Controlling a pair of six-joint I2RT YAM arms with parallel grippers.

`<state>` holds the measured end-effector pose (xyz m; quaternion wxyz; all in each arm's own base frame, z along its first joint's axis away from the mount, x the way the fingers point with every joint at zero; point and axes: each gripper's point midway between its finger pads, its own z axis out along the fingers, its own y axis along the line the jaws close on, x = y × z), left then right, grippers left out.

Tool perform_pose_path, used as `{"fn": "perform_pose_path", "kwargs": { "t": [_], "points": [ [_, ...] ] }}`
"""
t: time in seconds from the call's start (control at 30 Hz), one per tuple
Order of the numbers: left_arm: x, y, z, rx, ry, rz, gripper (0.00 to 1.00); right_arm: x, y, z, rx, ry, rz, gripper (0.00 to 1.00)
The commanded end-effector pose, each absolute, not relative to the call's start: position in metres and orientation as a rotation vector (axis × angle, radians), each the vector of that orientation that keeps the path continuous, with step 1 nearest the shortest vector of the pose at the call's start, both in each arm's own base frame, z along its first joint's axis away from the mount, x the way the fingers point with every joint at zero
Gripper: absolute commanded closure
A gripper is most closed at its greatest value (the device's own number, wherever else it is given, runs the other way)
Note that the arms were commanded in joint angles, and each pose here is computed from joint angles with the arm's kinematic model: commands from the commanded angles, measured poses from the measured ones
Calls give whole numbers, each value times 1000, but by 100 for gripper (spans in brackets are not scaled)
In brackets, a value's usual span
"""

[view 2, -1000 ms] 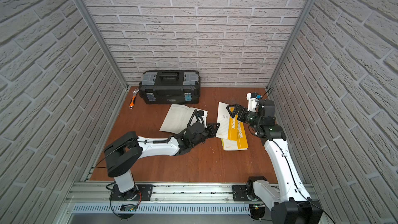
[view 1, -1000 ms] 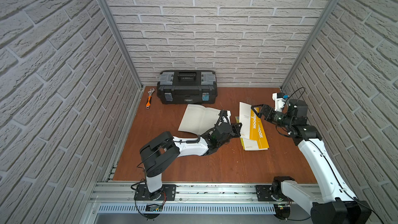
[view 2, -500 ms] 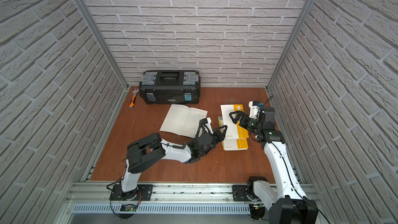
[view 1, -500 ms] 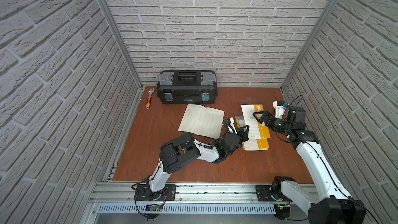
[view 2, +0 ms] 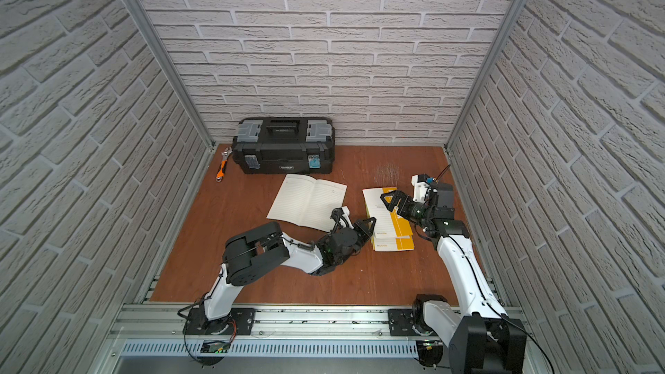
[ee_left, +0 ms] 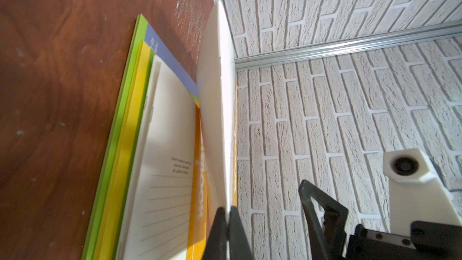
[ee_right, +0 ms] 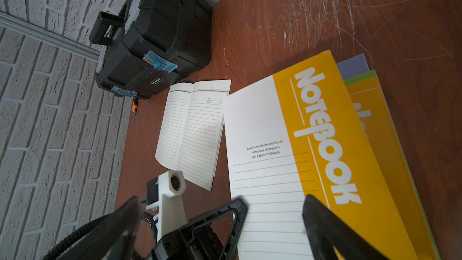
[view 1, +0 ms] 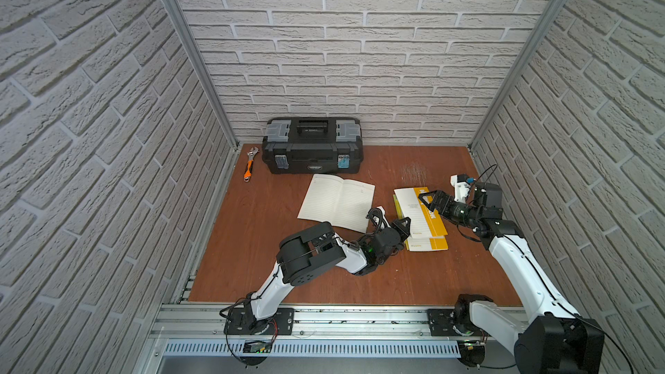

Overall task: Close the notebook
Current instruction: Place the notebook at the notebook.

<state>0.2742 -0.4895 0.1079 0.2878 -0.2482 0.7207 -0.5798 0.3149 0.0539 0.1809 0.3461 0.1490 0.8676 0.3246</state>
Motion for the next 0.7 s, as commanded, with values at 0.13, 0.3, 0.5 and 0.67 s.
{"fn": "perform_pose_path", "kwargs": {
  "t": [0.13,0.3,0.5,0.67],
  "points": [
    [266,-502,107,-686,1967,-1655,100,318,56,174,361,2244,864,0],
    [262,-504,106,-662,1992,-1647,100,319,57,159,370,2268,877,0],
    [258,-507,98,-634,2021,-1636,100,320,58,137,393,2298,893,0],
    [262,-503,92,-636,2028,-1613,100,319,56,114,406,2339,866,0]
  ]
}}
